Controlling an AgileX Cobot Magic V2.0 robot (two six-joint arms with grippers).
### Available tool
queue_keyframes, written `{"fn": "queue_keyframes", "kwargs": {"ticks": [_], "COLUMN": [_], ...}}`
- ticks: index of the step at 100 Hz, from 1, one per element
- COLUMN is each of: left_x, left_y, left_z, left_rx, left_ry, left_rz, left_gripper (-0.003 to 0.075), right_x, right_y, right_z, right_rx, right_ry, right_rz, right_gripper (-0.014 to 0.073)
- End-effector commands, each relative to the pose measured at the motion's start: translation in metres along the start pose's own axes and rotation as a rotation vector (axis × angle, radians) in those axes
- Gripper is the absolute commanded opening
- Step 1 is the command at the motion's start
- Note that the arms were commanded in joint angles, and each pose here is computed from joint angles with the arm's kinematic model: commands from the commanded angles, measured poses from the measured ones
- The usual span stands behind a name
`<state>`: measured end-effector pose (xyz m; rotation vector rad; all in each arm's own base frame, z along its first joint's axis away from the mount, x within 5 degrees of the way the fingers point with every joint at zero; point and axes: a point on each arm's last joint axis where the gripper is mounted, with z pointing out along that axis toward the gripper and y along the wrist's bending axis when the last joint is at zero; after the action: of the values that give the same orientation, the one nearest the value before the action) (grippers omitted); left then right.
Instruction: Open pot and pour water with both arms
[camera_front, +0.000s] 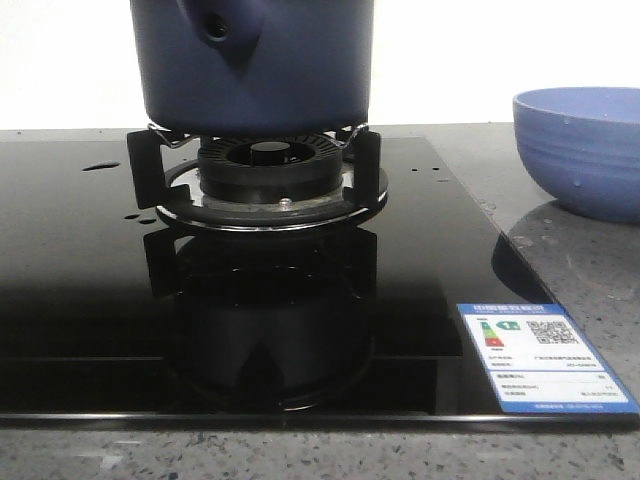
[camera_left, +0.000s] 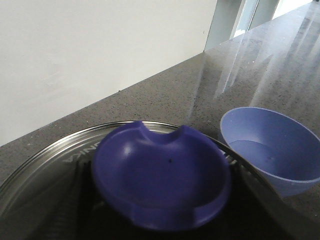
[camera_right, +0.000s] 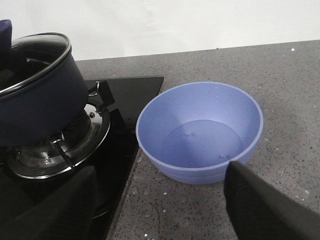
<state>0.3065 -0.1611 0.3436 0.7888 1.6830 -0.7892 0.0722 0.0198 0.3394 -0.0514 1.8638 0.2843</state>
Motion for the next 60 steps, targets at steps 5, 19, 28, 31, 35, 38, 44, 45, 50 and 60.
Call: {"fn": "queue_keyframes", "kwargs": {"ticks": [5, 19, 28, 31, 35, 38, 44, 45, 50, 60], "left_x": [-0.022, -0.025, -0.029, -0.030, -0.033, -0.037, -0.043, -0.044, -0.049, -0.060], "left_y": [-0.009, -0.009, -0.011, -0.011, -0.011, -0.011, -0.009, -0.010, -0.008, -0.001], "left_z": [-0.007, -0.007, -0.008, -0.008, -0.009, -0.011, -0.014, -0.016, -0.019, -0.031], "left_rx": [0.025, 0.028, 0.047, 0.052, 0.060, 0.066, 0.070, 0.070, 0.067, 0.031], "left_ry": [-0.081, -0.090, -0.100, -0.104, -0.112, -0.121, -0.138, -0.142, -0.156, -0.187], "left_rz": [-0.006, 0.001, 0.009, 0.012, 0.018, 0.025, 0.037, 0.040, 0.049, 0.070], "left_gripper": [0.0384, 0.0315, 0.0314, 0.0314, 0.0314, 0.0315, 0.0316, 0.0316, 0.0316, 0.0317], "right_x": [-0.016, -0.016, -0.016, -0.016, -0.016, -0.017, -0.019, -0.019, -0.023, -0.036], "right_y": [0.001, 0.002, 0.002, 0.002, 0.002, 0.001, 0.001, 0.001, 0.001, -0.002], "right_z": [-0.002, -0.002, -0.002, -0.001, 0.000, 0.003, 0.009, 0.010, 0.017, 0.035], "right_rx": [0.003, -0.002, -0.010, -0.010, -0.009, -0.008, -0.010, -0.010, -0.011, 0.005], "right_ry": [-0.085, -0.083, -0.085, -0.083, -0.076, -0.064, -0.022, -0.015, 0.031, 0.118], "right_rz": [-0.007, -0.001, 0.011, 0.011, 0.013, 0.014, 0.018, 0.019, 0.020, 0.016], "right_gripper": [0.0476, 0.0476, 0.0476, 0.0476, 0.0476, 0.0476, 0.0476, 0.0476, 0.0476, 0.0476]}}
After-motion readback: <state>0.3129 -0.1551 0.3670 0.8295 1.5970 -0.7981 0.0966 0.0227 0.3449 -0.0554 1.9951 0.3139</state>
